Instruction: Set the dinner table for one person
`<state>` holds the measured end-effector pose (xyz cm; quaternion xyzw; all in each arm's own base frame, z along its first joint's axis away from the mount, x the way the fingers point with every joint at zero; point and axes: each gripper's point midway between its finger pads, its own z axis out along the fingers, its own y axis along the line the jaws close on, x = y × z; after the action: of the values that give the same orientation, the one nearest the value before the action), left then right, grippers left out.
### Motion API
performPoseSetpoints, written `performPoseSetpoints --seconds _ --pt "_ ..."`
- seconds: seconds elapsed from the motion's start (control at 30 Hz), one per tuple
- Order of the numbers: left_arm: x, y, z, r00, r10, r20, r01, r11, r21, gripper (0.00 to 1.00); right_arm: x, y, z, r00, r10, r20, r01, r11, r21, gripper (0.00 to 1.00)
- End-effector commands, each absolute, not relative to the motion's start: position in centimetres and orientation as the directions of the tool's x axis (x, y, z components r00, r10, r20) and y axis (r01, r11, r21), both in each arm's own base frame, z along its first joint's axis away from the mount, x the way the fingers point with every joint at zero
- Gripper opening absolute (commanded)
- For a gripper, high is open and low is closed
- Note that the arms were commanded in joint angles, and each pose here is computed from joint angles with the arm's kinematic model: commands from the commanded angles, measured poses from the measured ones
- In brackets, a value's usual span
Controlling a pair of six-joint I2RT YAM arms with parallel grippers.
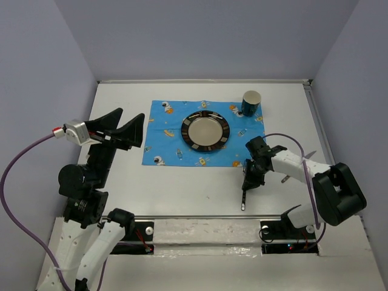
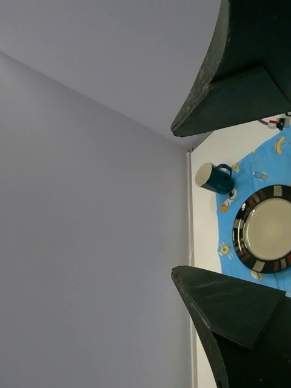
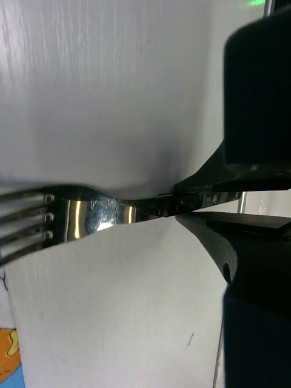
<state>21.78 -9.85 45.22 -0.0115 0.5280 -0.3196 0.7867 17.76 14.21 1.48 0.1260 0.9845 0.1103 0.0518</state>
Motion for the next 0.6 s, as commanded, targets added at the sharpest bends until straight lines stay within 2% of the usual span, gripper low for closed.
performPoseSetpoints --seconds 0.0,0.1,0.17,0.27,0.37,0.5,0.57 --pt "20.3 -9.4 47.2 0.304 -0.524 -0.796 0.516 0.793 -0.325 0.99 15.9 13.0 0.3 -0.982 0.190 -0.020 0.186 0.975 0.124 0.02" --pt "20.4 -9.4 47.2 0.304 -0.522 -0.797 0.514 0.794 -0.325 0.99 15.8 13.2 1.1 -0.987 0.158 -0.023 0.154 0.979 0.131 0.00" --pt "20.5 -9.5 47.1 0.300 -0.522 -0.798 0.515 0.793 -0.325 0.99 16.2 13.7 2.8 -0.987 0.139 -0.075 0.126 0.980 0.155 0.00" --pt "20.3 -9.6 47.2 0.301 -0.525 -0.796 0.523 0.789 -0.323 0.99 18.4 17.5 7.2 -0.973 0.152 -0.174 0.089 0.942 0.325 0.00" --pt "19.9 -9.1 47.5 0.320 -0.524 -0.789 0.515 0.795 -0.319 0.99 22.7 24.1 13.6 -0.928 0.170 -0.332 -0.020 0.866 0.500 0.00" --pt "20.2 -8.8 47.3 0.327 -0.521 -0.789 0.495 0.805 -0.327 0.99 28.0 30.4 15.6 -0.878 0.120 -0.464 -0.154 0.846 0.510 0.00" --pt "20.6 -8.8 47.1 0.322 -0.517 -0.793 0.487 0.809 -0.329 0.99 31.8 34.2 19.4 -0.821 0.155 -0.549 -0.237 0.783 0.576 0.00"
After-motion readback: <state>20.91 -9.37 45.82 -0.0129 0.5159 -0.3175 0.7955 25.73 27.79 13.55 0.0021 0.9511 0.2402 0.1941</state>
